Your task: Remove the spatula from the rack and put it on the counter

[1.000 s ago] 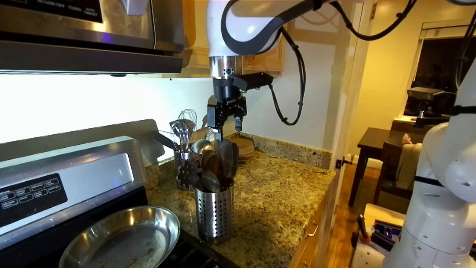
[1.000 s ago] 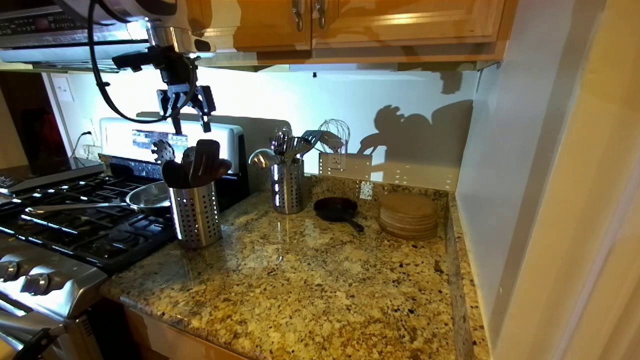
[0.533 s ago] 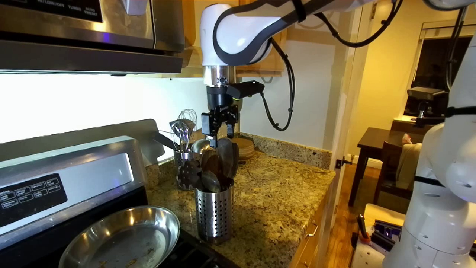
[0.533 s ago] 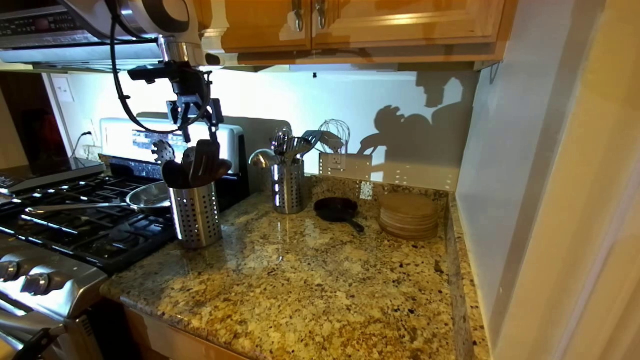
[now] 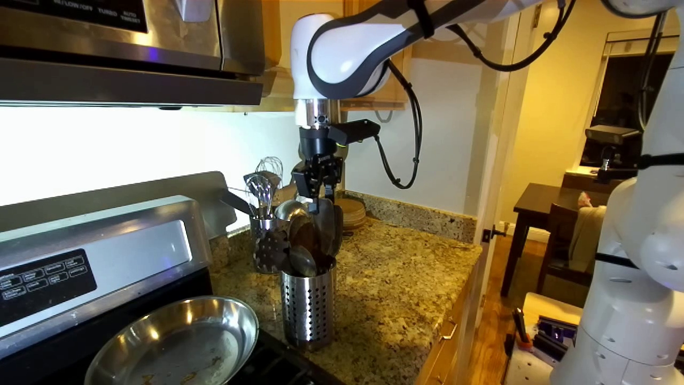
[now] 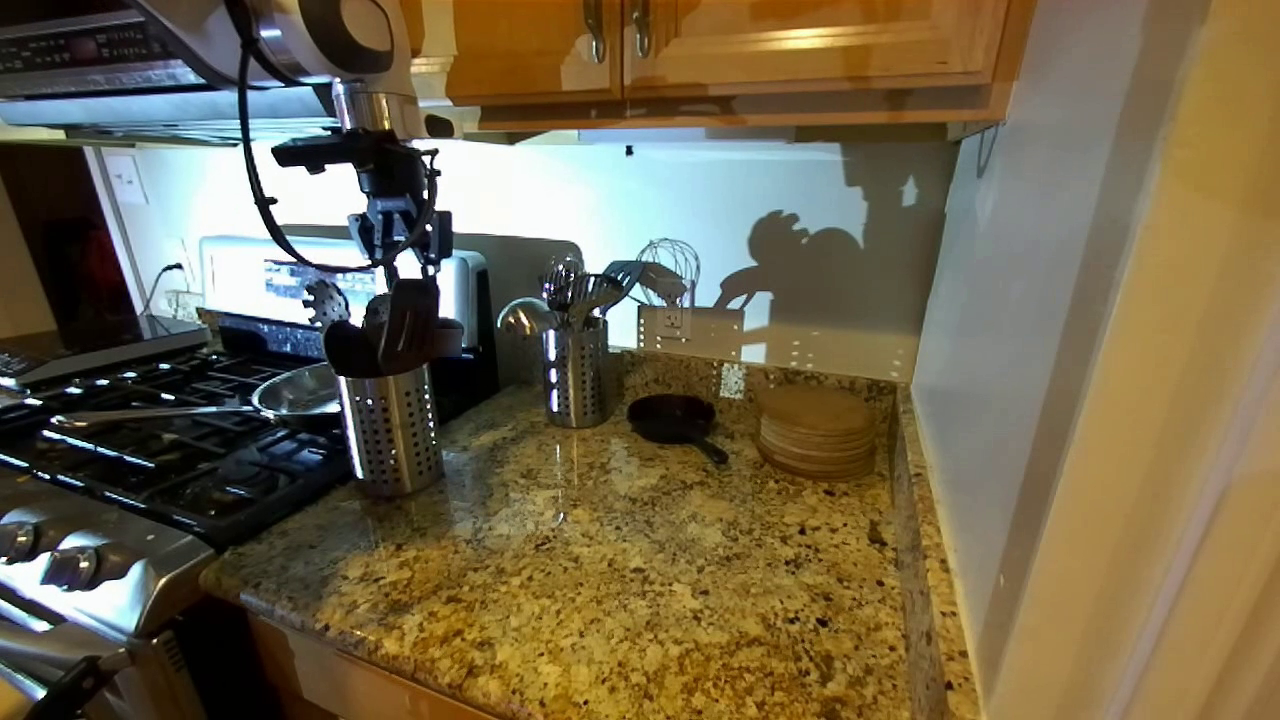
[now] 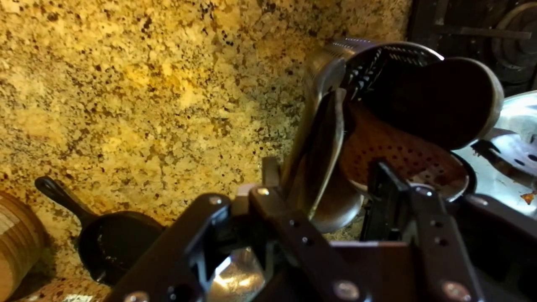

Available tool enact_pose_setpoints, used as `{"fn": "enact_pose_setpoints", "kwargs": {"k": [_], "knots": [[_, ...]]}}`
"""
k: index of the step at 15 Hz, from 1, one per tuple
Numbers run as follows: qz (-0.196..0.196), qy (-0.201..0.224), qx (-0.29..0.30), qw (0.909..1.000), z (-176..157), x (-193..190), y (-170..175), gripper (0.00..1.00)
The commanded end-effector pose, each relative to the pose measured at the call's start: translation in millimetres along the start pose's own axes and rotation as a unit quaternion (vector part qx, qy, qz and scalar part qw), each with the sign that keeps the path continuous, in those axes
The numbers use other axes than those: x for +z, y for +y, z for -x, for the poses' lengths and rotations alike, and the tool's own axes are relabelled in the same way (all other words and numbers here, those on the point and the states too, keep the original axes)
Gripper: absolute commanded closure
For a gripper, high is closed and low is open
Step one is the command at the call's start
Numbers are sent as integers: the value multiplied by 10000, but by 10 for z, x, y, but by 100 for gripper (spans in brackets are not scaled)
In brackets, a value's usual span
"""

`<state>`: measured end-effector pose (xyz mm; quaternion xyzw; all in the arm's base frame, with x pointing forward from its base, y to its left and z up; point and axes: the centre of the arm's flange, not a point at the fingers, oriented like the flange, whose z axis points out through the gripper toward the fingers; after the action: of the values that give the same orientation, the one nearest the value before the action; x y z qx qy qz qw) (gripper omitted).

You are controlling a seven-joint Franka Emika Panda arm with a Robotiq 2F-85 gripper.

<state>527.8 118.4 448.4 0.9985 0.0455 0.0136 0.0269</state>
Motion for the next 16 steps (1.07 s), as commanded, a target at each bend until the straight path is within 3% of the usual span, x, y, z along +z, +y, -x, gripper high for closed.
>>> {"fn": "enact_pose_setpoints", "kwargs": {"k": [1, 5, 6, 8, 16], "knots": [[17, 96, -64, 9999, 5, 4, 28, 50], [17, 100, -99, 9999, 5, 3, 12, 66], [21, 118, -107, 9999, 4, -8, 9, 81], [44, 148, -130, 9998, 5, -25, 0, 91], [176, 300, -256, 9991, 97, -145, -75, 91]]}}
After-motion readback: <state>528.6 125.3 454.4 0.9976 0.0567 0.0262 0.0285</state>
